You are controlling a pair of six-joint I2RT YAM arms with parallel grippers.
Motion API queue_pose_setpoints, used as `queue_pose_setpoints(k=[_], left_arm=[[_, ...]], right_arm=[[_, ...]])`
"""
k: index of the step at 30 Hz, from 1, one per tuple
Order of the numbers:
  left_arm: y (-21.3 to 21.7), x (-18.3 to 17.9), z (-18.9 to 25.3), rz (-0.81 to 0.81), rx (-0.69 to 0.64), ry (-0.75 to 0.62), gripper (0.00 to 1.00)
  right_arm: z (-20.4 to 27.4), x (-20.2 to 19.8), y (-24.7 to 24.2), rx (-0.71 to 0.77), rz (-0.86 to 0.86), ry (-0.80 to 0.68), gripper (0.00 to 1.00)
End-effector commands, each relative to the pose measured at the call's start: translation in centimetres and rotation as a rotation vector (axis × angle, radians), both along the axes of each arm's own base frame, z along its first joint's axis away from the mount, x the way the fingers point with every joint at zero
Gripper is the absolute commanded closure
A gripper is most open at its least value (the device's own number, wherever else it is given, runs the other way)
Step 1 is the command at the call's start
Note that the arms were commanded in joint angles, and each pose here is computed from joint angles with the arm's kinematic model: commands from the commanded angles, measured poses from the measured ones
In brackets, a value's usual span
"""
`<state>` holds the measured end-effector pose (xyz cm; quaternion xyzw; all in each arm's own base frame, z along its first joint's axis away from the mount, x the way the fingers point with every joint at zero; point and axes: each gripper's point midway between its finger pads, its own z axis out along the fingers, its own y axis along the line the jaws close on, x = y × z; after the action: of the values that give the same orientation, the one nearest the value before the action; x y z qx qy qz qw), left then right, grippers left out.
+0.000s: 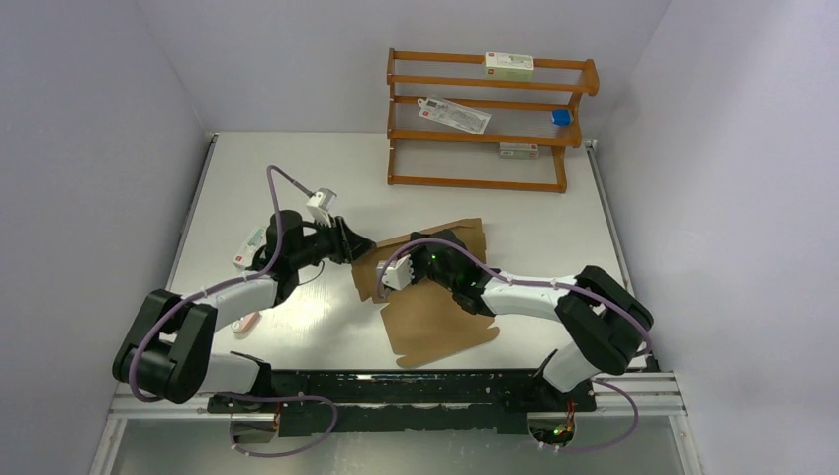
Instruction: Fold the paper box
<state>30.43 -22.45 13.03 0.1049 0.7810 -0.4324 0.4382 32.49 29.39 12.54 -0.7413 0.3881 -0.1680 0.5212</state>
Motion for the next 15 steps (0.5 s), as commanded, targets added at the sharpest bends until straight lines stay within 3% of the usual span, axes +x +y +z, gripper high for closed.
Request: queue_pose_setpoints(k=[1,9,15], left_arm=[[-0.2,-0.6,0.8,0.011,-0.048,-0.005,0.58],[6.1,1.7,1.1,0.385,0.111,0.031,0.53],[6.9,0.7,0.9,0.392,0.166,0.055,0.41]], right_arm=[[0.8,0.5,1.1,0.060,0.001,-0.037,1.00],[0.6,0.6,1.1,0.034,0.018,-0.043,1.00],[1.3,0.8,1.3,0.034,0.028,-0.046,1.00]])
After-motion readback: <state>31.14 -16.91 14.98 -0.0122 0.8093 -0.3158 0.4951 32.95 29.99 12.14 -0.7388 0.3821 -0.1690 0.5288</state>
